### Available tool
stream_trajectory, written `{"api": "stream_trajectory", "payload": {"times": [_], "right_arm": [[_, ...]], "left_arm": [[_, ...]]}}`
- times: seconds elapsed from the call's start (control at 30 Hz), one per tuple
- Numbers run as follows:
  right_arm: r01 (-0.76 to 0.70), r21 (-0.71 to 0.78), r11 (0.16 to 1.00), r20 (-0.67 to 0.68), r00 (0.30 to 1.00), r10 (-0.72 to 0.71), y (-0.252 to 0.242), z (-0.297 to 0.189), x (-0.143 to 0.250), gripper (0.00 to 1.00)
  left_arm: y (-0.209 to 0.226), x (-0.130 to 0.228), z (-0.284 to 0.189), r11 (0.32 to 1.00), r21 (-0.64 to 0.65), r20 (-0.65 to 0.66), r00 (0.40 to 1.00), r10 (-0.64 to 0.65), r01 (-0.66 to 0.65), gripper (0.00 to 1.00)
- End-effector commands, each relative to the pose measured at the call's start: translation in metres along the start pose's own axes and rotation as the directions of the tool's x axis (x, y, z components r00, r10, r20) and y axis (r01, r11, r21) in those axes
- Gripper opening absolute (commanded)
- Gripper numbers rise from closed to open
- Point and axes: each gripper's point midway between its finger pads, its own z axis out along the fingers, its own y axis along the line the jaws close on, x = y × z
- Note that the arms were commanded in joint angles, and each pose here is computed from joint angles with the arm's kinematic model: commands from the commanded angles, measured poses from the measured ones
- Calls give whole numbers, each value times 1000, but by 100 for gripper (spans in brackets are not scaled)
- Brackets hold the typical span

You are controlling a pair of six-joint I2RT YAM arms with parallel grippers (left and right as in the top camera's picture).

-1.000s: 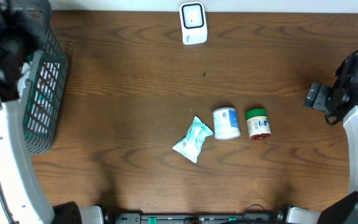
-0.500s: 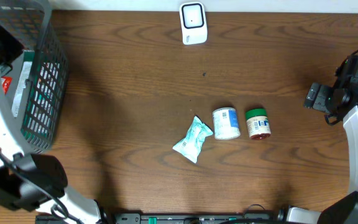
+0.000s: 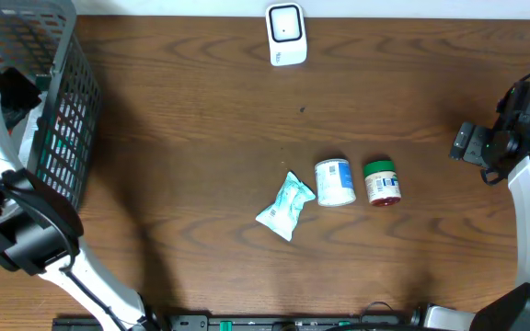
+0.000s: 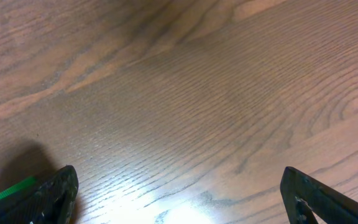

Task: Scan the item barcode

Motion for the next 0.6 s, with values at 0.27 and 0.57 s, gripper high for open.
{"api": "stream_trajectory", "payload": {"times": [0.27, 0.57], "right_arm": [[0, 9, 1000, 15, 1000, 0, -3, -4, -4, 99], [0, 9, 1000, 15, 1000, 0, -3, -4, -4, 99]], "left_arm": [[21, 0, 11, 999, -33, -27, 1000, -14, 13, 35], [22, 2, 13, 999, -35, -34, 999, -10, 9, 39]]}}
